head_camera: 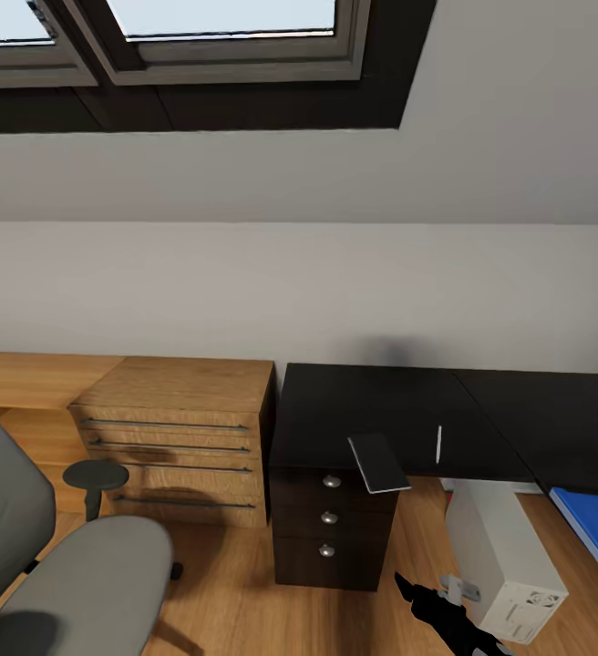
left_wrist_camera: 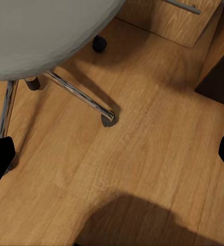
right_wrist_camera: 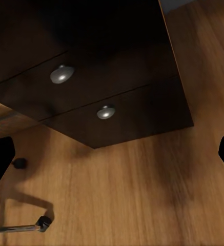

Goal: In the bedroom, organize the workspace by keeping the computer under the desk, ensuring the monitor is on the desk, placing the keyboard on the desk next to the monitor, placing the mouse on the desk next to the keyboard, moving the folder from the swivel chair onto the desk next to the mouse, stacking the notebook on top of the folder with the pen on top of the notebook, and positioning the swivel chair next to the desk.

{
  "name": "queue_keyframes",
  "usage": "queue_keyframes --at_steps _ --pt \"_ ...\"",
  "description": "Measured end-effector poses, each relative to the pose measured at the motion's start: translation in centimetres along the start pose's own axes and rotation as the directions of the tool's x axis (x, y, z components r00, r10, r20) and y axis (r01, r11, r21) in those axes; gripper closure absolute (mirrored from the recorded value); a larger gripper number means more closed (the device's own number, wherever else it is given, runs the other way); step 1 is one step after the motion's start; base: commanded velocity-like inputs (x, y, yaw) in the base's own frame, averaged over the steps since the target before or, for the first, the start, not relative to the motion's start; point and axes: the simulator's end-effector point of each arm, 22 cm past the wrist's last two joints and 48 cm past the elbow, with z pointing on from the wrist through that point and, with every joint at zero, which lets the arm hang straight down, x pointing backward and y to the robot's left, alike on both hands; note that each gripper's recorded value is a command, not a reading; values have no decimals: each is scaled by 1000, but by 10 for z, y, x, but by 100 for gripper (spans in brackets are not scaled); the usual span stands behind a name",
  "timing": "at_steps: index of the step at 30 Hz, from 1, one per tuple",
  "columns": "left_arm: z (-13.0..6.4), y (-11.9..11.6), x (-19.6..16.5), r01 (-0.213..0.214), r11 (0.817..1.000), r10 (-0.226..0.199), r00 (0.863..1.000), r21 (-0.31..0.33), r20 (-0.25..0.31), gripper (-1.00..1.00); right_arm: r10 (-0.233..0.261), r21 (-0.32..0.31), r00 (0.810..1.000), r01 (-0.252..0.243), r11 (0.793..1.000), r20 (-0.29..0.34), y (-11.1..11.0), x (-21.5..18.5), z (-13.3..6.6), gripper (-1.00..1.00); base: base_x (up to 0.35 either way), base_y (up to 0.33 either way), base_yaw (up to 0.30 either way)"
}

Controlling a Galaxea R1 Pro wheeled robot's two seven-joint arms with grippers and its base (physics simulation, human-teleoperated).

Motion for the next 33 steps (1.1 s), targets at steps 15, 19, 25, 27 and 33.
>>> queue_keyframes --at_steps 15,19,25,27,33 --pt "0 -1 0 0 1000 0 1000 3 1 -100 40 104 999 -42 994 25 -17 -4 1 -100 0 0 0" --pt "0 -1 0 0 1000 0 1000 3 2 -100 98 141 994 -105 984 58 -23 -10 2 -100 0 0 0" --pt "0 -1 0 0 1000 0 1000 3 1 -100 238 159 969 -247 956 74 -26 -16 5 -100 0 0 0" --pt "0 -1 0 0 1000 0 1000 3 1 -100 276 146 959 -283 948 62 -22 -18 7 -100 0 0 0" --pt "0 -1 0 0 1000 0 1000 3 0 -100 410 -1 911 -410 912 51 8 -47 15 -100 0 0 0"
